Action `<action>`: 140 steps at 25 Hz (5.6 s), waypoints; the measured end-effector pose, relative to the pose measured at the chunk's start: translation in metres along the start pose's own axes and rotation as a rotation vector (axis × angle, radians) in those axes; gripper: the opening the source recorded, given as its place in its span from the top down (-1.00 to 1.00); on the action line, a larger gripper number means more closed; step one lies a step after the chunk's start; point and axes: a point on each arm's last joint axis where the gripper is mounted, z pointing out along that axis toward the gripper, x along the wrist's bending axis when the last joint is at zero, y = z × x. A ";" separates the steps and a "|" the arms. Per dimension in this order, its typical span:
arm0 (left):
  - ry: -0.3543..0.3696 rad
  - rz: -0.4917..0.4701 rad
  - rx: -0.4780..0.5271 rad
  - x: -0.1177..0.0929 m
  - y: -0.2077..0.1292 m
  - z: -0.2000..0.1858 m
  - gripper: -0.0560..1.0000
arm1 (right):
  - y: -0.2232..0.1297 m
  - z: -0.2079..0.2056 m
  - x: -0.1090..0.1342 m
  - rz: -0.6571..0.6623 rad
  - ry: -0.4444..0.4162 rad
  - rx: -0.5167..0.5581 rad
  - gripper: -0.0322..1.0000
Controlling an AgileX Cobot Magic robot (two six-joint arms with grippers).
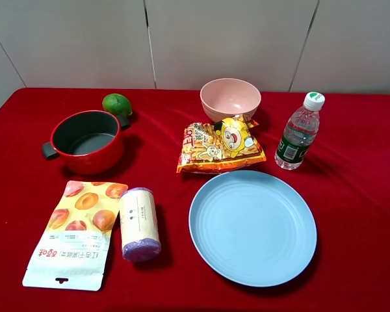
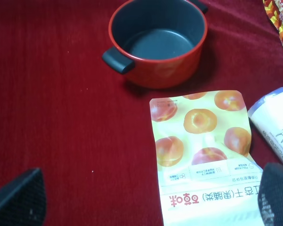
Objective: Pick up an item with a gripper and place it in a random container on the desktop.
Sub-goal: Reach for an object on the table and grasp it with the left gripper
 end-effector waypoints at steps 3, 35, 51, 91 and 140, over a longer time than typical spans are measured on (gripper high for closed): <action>0.000 0.000 0.000 0.000 0.000 0.000 -0.78 | 0.000 0.000 0.000 0.000 0.000 0.000 -0.40; 0.014 -0.051 0.104 0.004 0.018 -0.001 -0.77 | 0.000 0.000 0.000 0.000 0.000 0.000 -0.40; -0.130 -0.083 0.456 0.004 0.082 0.055 -0.77 | 0.000 0.000 0.000 0.000 0.000 0.000 -0.40; -0.166 -0.090 0.898 -0.108 0.064 0.177 -0.77 | 0.000 0.000 0.000 0.000 0.000 0.000 -0.40; -0.047 -0.208 1.000 -0.180 0.020 0.300 -0.73 | 0.000 0.000 0.000 0.000 0.000 0.000 -0.40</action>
